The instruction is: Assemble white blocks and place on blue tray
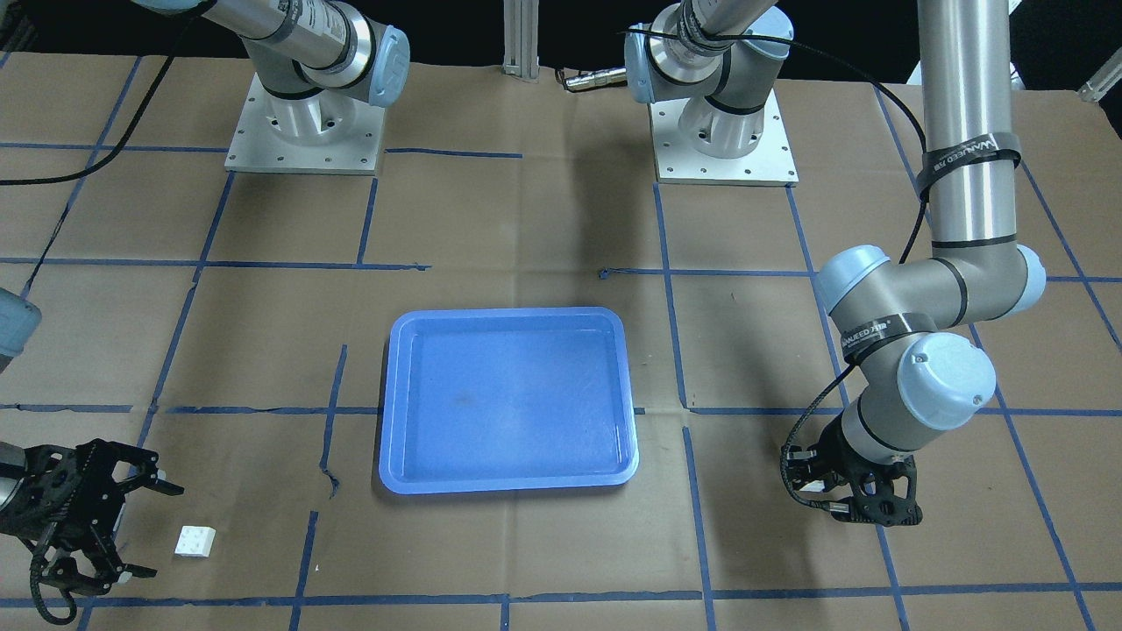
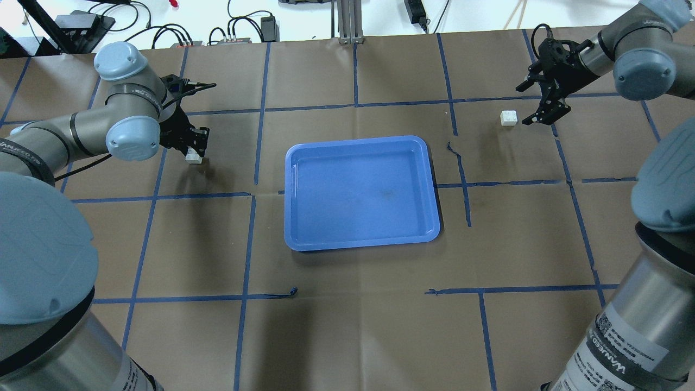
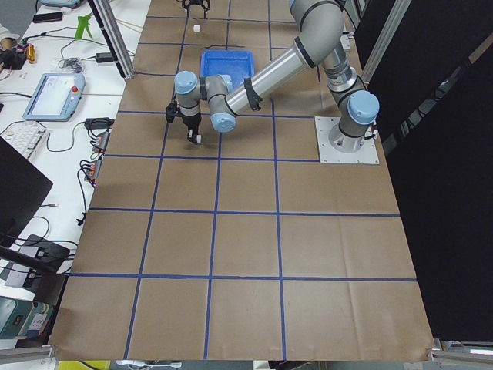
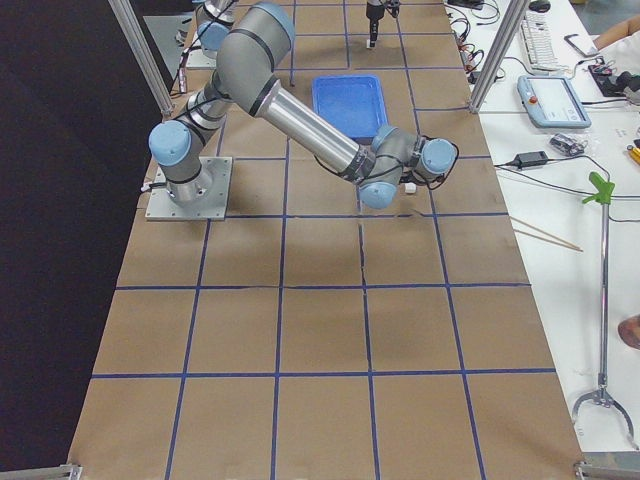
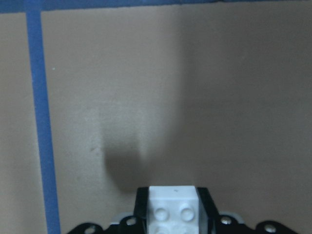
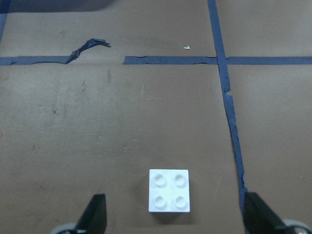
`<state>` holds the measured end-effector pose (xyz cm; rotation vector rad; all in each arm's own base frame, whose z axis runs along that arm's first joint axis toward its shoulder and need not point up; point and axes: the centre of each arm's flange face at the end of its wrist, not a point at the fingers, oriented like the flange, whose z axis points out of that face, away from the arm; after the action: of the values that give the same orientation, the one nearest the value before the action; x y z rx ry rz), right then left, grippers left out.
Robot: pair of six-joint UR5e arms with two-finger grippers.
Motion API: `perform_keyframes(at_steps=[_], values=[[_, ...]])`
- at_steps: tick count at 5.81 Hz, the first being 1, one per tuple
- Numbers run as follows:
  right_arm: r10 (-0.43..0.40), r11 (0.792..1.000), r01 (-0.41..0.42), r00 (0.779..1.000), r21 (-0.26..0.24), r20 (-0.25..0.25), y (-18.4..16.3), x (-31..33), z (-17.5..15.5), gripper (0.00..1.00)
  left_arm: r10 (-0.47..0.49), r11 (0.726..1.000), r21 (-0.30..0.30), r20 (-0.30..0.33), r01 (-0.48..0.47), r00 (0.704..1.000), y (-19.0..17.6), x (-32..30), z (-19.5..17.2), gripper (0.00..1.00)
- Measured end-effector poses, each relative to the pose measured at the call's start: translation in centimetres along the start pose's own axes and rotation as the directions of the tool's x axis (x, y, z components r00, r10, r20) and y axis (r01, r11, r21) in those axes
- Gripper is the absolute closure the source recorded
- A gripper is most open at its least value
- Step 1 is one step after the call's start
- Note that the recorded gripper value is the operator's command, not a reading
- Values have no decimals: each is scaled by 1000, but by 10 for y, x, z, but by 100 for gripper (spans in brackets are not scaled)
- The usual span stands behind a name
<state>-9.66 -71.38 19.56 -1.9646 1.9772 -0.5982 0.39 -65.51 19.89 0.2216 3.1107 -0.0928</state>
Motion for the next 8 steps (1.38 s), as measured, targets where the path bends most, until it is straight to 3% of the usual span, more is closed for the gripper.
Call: perform_keyframes(at_steps=[1,2,3,4,5,6,7,8], values=[[-4,1000,4,1000,25,-1,7,-1,12,0,159,986,44,-18,-158,987,-5,34,-22,85],[-2,999,2,1000,34,7,13,-1,21,0,343,937,85,-37,-339,939,-8,88,-37,86],[1,999,-2,1000,38,14,17,-2,28,13,553,832,95,-48,-547,832,-4,155,-41,86],[3,999,-4,1000,40,17,18,-2,31,37,727,686,89,-58,-722,684,8,219,-45,86],[3,999,-4,1000,39,18,19,-1,31,56,858,513,87,-63,-854,510,22,269,-47,86],[-4,999,3,1000,37,16,19,-1,30,64,943,332,91,-65,-939,327,37,311,-44,86],[-16,999,16,1000,37,14,19,-1,30,67,978,203,94,-69,-975,197,53,350,-39,86],[-24,999,24,1000,36,12,19,0,29,73,988,140,94,-76,-986,133,66,375,-33,86]])
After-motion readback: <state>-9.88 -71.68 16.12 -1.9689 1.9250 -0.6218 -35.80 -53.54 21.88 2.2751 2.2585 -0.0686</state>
